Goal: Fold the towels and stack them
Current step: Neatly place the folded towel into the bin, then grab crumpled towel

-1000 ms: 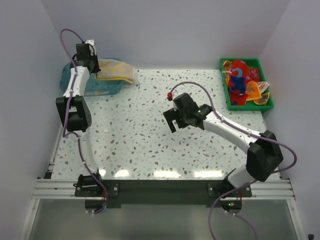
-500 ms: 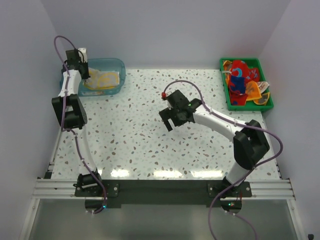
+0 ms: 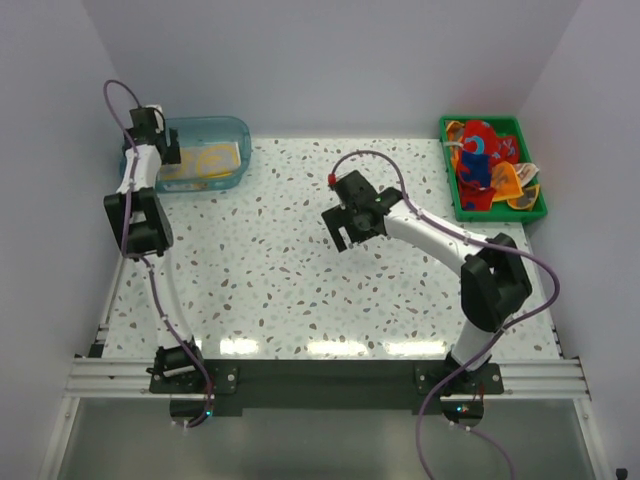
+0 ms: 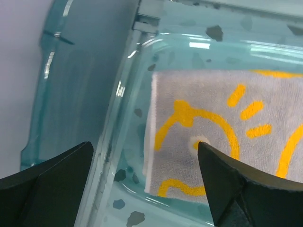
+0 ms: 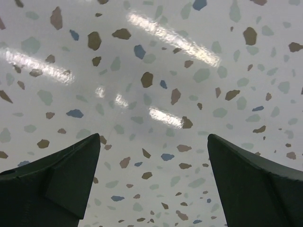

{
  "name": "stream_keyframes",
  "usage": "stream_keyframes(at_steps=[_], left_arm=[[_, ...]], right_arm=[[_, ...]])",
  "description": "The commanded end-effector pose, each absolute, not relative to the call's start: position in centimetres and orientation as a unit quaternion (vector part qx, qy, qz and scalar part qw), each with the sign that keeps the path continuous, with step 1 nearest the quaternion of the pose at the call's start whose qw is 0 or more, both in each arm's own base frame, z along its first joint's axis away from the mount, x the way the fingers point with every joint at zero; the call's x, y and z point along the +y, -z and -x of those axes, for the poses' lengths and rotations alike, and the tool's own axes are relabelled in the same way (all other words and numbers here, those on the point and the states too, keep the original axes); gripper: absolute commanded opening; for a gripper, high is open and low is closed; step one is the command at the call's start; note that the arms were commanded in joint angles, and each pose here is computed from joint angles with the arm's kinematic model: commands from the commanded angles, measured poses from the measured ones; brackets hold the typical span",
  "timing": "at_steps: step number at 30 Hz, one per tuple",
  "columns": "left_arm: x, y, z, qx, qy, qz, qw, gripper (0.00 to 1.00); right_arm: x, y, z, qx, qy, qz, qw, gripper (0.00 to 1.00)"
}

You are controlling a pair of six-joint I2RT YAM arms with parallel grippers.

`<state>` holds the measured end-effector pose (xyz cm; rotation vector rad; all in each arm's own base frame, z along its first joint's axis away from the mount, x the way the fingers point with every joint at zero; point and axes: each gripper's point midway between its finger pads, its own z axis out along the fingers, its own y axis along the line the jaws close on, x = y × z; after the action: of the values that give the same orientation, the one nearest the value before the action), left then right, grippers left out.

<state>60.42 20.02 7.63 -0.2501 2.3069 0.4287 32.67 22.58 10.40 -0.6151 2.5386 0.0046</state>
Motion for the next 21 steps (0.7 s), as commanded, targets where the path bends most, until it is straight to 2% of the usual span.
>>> stream_keyframes(at_steps=[1,5,10,11,12,17,18,21], left_arm=[[22.4,-18.4,-61.4,0.838,-0.198,0.155,0.484,0.99],[19.8,-25.5,-60.3,0.81,-0.143,0.168,0.543,1.0],[13.2,-27.3,-57.5,0.814,-0.039,0.172,0.553,1.0],[10.7,-29.4,-56.6,0.808,-0.02,0.159,0.567,1.0],[9.2,-27.3,-55.6,0.823,-0.005,0.156,0.546,1.0],[-1.7,-26.5,-50.8,0.831,0.064,0.088,0.546,1.0],[-4.5,-23.6,-49.3,0.849,0.076,0.065,0.519,1.0],[-8.9,-19.9,-45.4,0.873,0.114,0.025,0.474,1.0]], right_arm=[[19.5,-13.6,-36.1,0.938,0.031,0.146,0.314,0.99],[13.6,-16.8,-39.9,0.929,0.066,0.041,0.363,0.99],[5.5,-20.1,-43.5,0.9,0.115,-0.092,0.409,0.97],[2.8,-20.6,-44.3,0.89,0.121,-0.136,0.418,0.96],[1.6,-20.6,-44.8,0.885,0.122,-0.156,0.422,0.95],[-3.6,-20.8,-49.0,0.857,0.101,-0.227,0.452,0.84],[-4.1,-20.6,-49.6,0.854,0.099,-0.233,0.455,0.81],[-5.3,-18.8,-52.2,0.852,0.088,-0.245,0.454,0.73]])
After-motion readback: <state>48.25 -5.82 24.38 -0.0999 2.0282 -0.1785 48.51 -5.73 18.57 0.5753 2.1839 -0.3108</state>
